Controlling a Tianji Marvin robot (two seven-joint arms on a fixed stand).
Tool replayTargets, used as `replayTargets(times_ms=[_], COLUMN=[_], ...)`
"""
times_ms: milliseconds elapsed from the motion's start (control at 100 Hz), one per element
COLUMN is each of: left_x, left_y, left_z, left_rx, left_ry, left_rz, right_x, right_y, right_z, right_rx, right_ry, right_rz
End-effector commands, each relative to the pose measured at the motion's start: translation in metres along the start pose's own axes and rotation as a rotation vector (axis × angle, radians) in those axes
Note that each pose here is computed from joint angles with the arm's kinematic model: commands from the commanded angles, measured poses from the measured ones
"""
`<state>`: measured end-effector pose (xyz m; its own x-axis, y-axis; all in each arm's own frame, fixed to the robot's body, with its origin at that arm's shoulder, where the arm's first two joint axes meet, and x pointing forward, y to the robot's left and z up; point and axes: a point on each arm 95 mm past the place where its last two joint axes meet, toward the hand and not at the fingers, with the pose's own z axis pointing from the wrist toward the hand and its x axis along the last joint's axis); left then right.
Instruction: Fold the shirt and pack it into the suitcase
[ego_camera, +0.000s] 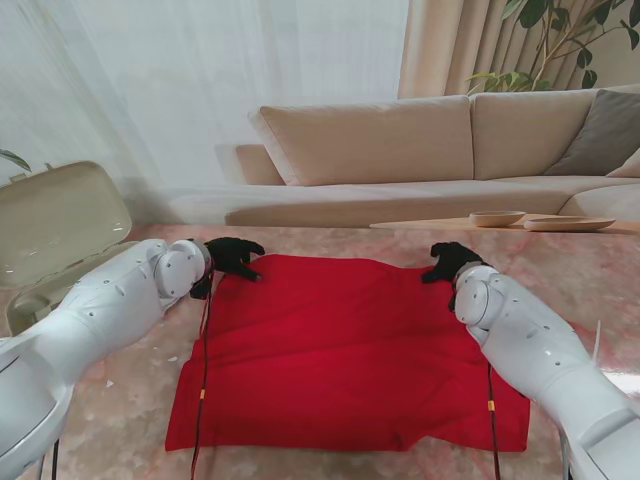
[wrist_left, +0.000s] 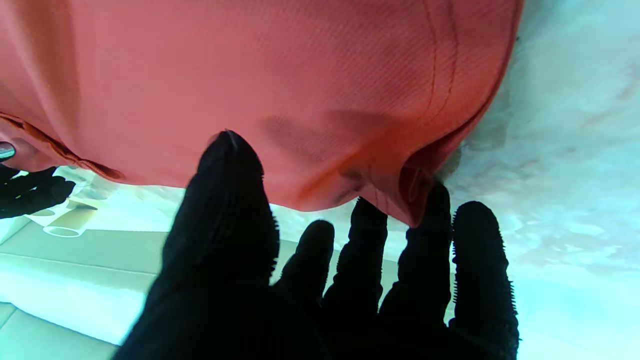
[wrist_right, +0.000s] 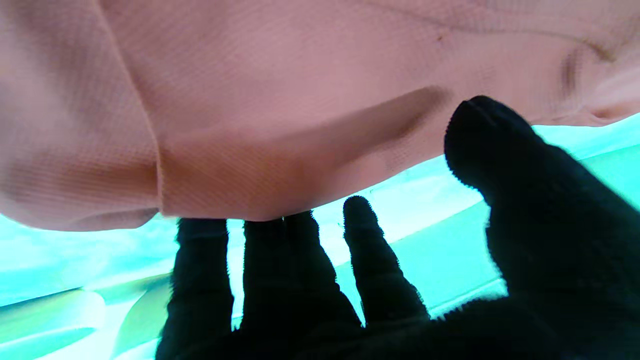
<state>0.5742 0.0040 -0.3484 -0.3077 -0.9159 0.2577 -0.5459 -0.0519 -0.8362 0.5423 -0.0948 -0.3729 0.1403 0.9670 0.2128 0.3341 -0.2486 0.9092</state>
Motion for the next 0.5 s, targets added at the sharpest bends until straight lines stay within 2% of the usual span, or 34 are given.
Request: replayTargets(times_ms=[0,490], left_x=[-0.0048,-0.0044], left_y=[0.018,0.0224], left_z=[-0.0009,-0.0037], left_rx=[-0.043,-0.071], left_ry=[-0.015,-0.009], left_rz=[-0.006,0.012], right_x=[-0.005,-0.0046], right_y=[-0.0224,-0.0226], right_z=[-0.0038,-0.0032], right_rx=[0.064,0.067], right_ry=[-0.021,-0.009], right_rz=[-0.002,-0.05])
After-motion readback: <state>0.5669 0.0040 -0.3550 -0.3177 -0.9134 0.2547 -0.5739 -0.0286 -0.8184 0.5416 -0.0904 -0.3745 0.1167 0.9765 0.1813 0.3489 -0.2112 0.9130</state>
